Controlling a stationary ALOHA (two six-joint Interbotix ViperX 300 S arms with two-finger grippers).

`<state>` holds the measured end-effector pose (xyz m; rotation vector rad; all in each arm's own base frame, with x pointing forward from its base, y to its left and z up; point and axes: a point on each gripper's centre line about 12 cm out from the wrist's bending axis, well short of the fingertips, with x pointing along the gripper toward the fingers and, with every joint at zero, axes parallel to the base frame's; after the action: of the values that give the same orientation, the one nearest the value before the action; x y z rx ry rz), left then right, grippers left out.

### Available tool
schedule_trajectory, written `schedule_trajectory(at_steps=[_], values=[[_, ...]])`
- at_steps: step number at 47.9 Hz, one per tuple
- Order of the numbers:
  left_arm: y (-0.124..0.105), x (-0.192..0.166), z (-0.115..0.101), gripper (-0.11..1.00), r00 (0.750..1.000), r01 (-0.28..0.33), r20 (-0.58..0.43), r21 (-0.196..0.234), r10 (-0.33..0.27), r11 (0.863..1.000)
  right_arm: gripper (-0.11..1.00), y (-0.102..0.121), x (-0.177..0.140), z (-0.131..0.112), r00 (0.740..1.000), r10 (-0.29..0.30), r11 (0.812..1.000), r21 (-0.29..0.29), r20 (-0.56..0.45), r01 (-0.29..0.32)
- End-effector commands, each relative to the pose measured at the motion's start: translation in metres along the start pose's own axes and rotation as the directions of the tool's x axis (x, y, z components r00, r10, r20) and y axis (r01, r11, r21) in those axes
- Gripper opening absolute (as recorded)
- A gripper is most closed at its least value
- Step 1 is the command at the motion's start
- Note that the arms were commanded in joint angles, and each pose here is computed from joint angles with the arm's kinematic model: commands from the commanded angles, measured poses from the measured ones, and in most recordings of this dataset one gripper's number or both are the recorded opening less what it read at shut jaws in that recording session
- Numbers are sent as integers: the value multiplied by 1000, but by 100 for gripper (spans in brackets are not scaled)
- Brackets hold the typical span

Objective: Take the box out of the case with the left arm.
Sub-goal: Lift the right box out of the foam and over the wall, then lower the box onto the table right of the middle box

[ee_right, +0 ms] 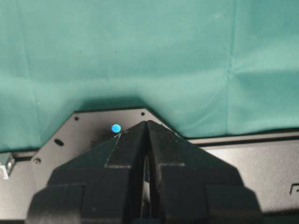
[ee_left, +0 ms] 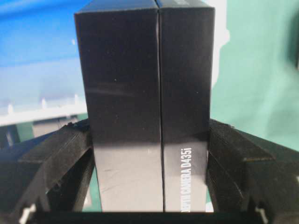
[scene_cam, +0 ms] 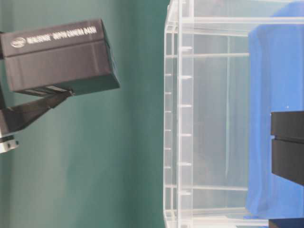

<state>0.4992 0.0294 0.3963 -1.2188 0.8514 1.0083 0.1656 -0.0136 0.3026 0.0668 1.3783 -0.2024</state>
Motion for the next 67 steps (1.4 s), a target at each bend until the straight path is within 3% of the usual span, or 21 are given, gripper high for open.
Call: schedule_trajectory(at_steps=[1,20,30,58,67], values=[[0,-31,-14,62,997,74,-4,6,-74,997,2,0,-3,2,1000,1,1000,4,15,-1],[1,-46,-111,62,992,93,-87,-26,-95,995,2,0,-3,3,1000,1,1000,2,15,-1],[6,-52,-141,62,989,92,-113,-43,-96,995,2,0,-3,3,1000,0,1000,2,14,0],[7,-50,-142,62,992,84,-88,-43,-88,996,2,1,-3,1,1000,9,1000,5,9,-9],[8,-39,-138,62,997,67,-33,-44,-69,997,2,1,-3,1,1000,9,1000,5,9,-9]])
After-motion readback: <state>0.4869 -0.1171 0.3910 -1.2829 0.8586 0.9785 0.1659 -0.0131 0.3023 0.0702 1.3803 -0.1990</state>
